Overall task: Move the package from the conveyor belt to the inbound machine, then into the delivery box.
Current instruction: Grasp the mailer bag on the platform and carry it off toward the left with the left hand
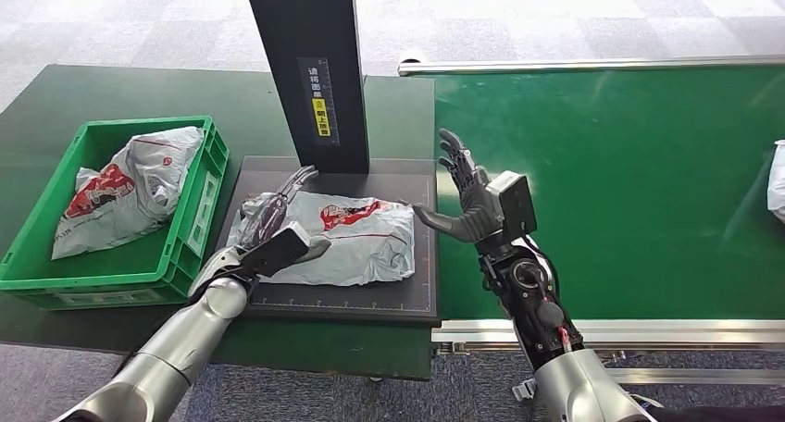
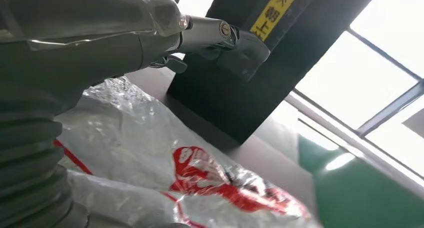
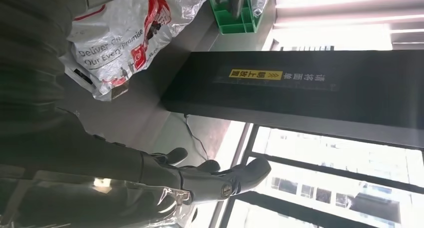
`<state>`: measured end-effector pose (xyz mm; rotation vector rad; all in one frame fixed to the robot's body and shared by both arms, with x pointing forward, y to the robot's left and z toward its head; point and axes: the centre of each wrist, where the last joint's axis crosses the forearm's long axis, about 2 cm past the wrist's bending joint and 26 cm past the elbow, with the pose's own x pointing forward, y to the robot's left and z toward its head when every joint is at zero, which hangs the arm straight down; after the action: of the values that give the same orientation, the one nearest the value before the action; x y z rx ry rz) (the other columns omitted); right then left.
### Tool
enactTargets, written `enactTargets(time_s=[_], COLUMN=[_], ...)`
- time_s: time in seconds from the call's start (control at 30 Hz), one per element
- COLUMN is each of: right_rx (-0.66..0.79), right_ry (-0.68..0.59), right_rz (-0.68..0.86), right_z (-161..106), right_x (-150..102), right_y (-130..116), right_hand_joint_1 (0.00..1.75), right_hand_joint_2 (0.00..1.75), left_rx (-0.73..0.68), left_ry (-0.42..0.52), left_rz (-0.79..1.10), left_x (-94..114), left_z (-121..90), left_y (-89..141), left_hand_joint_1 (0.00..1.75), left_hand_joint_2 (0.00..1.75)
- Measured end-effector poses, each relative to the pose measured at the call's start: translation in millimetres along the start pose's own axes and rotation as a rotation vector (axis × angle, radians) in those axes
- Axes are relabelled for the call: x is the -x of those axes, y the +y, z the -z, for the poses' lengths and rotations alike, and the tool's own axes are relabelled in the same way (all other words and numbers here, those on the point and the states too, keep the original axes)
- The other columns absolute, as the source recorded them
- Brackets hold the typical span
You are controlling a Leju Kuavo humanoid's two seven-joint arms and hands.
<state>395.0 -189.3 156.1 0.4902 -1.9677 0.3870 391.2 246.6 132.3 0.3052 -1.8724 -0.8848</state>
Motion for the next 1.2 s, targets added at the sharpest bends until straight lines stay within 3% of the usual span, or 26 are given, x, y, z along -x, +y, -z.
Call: enactTargets(time_s=[0.33, 0.37, 0.47, 0.5, 1.2], right_rx=[-0.032, -0.034, -0.037, -0.038, -0.027], right_ry=[0.001, 0.003, 0.011, 0.014, 0.018], right_rz=[-0.010, -0.010, -0.012, -0.013, -0.017], right_z=[1.5, 1.8, 2.0, 2.1, 2.7], right_x=[-1.4, -1.4, -1.5, -1.6, -3.4], right_y=[5.0, 5.5, 6.0, 6.1, 3.8], right_hand_joint_1=[0.00, 0.00, 0.00, 0.00, 0.00], right_hand_joint_2=[1.75, 1.75, 1.75, 1.75, 1.75], left_rx=[0.246, 0.257, 0.278, 0.282, 0.251], left_ry=[0.131, 0.140, 0.161, 0.165, 0.172], left_rz=[0.205, 0.207, 0.204, 0.203, 0.185], left_x=[6.1, 6.8, 8.4, 8.8, 6.6], left_z=[-8.3, -8.5, -8.4, -8.5, -3.9], left_y=[-12.0, -12.4, -13.2, -13.7, -13.9], left_hand_joint_1=[0.00, 0.19, 1.21, 1.37, 1.36], left_hand_joint_2=[1.75, 1.75, 1.75, 1.75, 1.75])
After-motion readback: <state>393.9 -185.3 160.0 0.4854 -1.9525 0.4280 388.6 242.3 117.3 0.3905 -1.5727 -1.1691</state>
